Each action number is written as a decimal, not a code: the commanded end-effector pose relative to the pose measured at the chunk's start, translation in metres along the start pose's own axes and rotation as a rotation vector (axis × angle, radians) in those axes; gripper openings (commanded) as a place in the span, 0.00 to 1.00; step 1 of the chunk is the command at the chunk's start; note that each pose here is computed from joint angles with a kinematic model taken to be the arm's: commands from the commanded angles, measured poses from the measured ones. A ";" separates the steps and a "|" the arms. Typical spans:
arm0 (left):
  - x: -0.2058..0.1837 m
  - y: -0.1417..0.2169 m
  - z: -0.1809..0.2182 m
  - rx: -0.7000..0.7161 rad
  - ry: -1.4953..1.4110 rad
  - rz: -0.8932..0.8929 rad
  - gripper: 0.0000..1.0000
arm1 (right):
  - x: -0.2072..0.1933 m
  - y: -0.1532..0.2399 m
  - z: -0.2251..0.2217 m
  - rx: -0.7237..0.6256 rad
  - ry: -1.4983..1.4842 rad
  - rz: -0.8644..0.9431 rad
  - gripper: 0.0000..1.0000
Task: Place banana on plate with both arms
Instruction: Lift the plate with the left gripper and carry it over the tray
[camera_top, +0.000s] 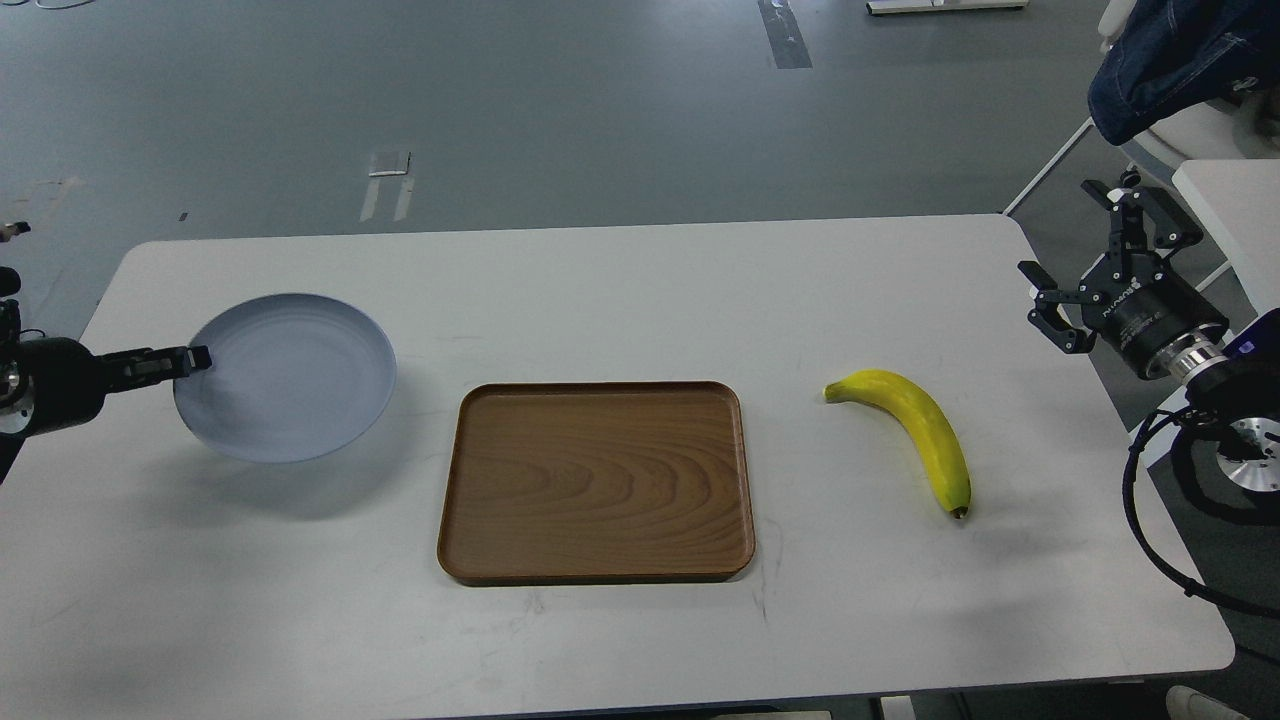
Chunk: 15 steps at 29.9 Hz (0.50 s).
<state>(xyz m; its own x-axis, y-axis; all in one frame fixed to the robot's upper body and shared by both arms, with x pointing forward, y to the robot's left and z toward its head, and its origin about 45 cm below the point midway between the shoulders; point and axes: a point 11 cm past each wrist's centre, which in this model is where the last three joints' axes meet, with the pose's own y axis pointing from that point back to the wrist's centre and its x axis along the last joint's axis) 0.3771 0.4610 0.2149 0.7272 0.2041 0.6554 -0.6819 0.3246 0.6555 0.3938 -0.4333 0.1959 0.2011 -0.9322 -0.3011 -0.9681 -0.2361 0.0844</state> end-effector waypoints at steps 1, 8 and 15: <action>0.013 -0.009 0.043 -0.110 -0.041 -0.020 0.00 | 0.000 0.000 0.001 -0.001 0.000 0.001 1.00; 0.003 -0.024 0.122 -0.321 -0.133 -0.077 0.00 | 0.004 0.003 -0.004 0.001 0.009 0.008 1.00; -0.031 -0.066 0.186 -0.465 -0.207 -0.167 0.00 | 0.025 0.017 -0.025 0.013 0.056 0.051 1.00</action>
<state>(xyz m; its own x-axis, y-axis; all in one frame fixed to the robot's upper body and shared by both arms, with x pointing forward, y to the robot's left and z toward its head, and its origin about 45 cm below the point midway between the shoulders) 0.3857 0.2884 0.2311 0.7599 -0.0062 0.6500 -0.4652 0.6933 0.5504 0.3884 -0.4572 0.2072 0.1721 -0.9498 -0.2612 -0.9757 -0.2008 0.0873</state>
